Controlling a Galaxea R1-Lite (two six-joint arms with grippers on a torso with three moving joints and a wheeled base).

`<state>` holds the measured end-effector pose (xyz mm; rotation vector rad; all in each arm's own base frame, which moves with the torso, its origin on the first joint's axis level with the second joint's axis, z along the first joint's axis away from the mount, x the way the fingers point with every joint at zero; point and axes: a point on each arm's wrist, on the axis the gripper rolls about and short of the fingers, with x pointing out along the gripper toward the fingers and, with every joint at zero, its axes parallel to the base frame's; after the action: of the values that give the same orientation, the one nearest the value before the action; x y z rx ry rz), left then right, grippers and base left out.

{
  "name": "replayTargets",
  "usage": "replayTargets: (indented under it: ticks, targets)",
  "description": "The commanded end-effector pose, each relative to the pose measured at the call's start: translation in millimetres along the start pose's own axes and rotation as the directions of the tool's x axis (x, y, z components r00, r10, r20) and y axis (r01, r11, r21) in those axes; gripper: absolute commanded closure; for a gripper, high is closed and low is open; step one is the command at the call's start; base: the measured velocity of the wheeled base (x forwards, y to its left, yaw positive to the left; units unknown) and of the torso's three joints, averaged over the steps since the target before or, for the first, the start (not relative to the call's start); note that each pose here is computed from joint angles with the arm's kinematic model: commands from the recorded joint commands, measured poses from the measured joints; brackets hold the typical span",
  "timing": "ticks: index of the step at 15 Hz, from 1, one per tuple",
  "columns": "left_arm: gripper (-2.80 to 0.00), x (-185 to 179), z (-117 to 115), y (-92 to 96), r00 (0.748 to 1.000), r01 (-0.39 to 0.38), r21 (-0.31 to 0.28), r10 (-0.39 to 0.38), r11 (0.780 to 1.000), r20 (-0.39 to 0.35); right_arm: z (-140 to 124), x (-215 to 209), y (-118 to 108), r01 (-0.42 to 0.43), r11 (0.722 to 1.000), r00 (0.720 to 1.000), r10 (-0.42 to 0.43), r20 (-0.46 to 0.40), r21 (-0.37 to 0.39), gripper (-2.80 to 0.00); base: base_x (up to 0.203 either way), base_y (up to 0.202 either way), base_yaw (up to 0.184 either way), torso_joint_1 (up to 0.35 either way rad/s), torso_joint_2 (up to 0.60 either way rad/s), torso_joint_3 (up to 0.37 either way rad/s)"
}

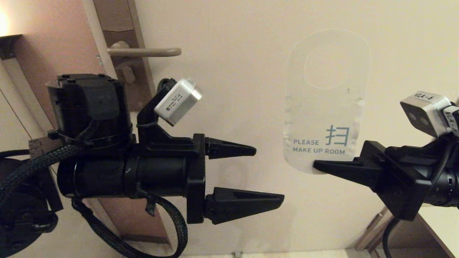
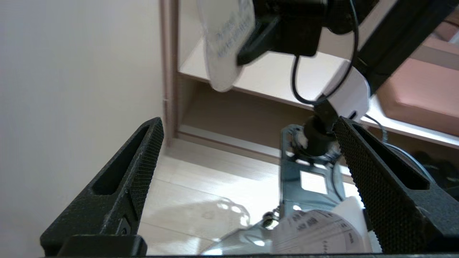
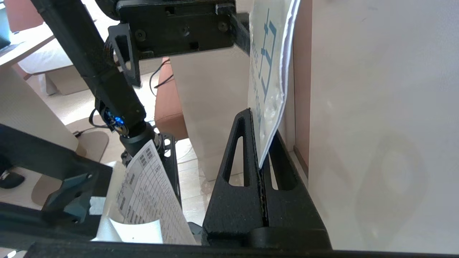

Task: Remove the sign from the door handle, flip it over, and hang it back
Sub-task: Hang the sign back with the other side facing out

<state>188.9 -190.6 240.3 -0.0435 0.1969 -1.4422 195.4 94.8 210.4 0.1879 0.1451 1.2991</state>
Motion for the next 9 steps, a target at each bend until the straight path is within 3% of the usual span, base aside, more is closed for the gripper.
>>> replayTargets:
  ticks: [1, 9]
  targets:
    - [0.0, -5, 0, -4.4, 1.0, -0.014, 0.021, 0.013, 1.0, 0.022, 1, -4, 6, -0.007, 1.0, 1.0, 0.007, 0.009, -0.012, 0.0, 0.0, 0.0, 0.0, 0.0, 0.0, 0.0]
    - [0.0, -20, 2, -18.7, 0.98, -0.174, 0.073, 0.165, 0.982, 0.112, -6, -13, 15, 0.0, 1.0, 1.0, 0.0, 0.007, -0.011, 0.0, 0.0, 0.0, 0.0, 0.0, 0.0, 0.0]
